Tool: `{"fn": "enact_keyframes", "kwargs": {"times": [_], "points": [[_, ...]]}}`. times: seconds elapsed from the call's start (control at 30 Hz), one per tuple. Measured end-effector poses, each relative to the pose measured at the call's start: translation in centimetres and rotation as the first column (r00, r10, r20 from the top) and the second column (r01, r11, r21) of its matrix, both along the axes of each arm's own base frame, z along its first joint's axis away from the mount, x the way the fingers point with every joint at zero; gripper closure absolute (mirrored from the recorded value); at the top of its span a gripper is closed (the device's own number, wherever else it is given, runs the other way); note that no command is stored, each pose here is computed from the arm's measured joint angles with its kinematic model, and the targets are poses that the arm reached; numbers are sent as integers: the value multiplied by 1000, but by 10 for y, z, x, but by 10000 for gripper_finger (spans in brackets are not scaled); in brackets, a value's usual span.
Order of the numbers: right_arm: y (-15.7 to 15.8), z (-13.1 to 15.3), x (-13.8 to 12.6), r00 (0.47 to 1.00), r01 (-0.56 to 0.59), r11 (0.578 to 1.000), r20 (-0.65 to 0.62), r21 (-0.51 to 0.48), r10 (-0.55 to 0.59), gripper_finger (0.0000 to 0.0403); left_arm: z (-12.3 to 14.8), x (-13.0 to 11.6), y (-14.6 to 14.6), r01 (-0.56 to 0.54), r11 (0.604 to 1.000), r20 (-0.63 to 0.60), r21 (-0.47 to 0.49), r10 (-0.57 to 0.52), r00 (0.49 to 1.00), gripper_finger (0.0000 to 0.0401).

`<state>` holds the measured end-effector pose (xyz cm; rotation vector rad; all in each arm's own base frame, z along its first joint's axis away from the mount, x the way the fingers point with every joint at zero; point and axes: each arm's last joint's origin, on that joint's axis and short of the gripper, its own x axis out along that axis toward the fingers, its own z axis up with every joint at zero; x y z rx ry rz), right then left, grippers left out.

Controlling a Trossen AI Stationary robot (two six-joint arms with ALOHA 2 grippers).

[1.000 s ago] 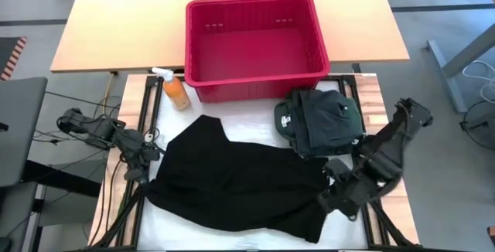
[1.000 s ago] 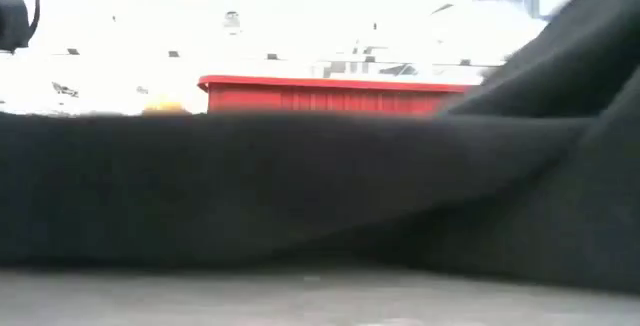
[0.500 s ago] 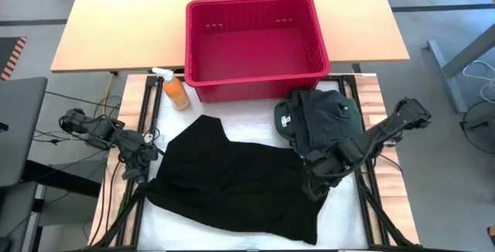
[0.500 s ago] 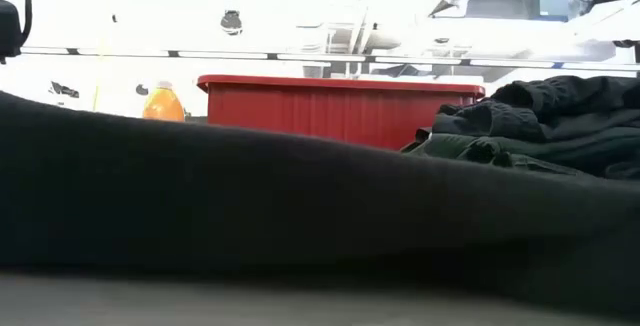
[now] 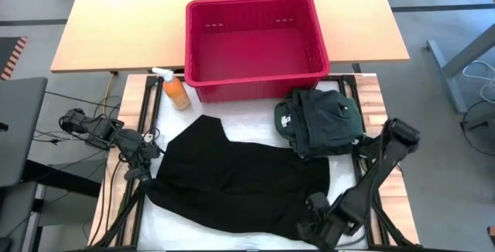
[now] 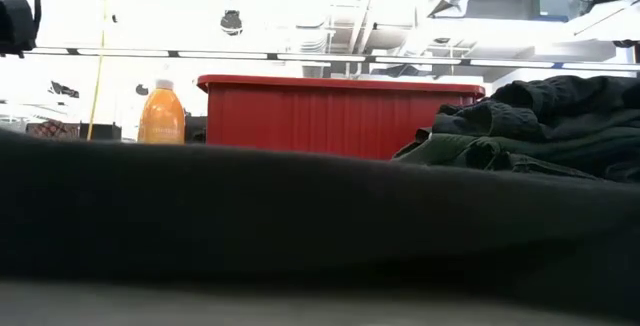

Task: Fold Laundry from Bin
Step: Fold the black shirt

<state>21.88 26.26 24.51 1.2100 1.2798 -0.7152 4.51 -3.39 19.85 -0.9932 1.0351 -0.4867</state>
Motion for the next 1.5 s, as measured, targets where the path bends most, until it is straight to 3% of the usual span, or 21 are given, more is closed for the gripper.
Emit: {"fn": "enact_keyframes", "kwargs": {"times": [0.37,0.77,1.17,1.33,1.5], "points": [[24,-49,13,997,70,997,-30,-45,-72,152,1,0,0,-11,1000,-28,-26,10,1000,401],[24,-67,10,980,78,994,-179,-76,-91,157,1,1,0,-32,999,-40,-33,31,999,401],[31,-79,1,980,46,994,-189,-96,-64,161,1,1,0,-45,999,-36,-26,44,998,401],[28,-92,-2,987,45,996,-148,-82,-57,188,1,1,0,-49,998,-36,-25,48,998,401],[29,-97,-5,993,23,996,-116,-90,-34,251,1,1,0,-55,998,-39,-26,54,998,401]]}}
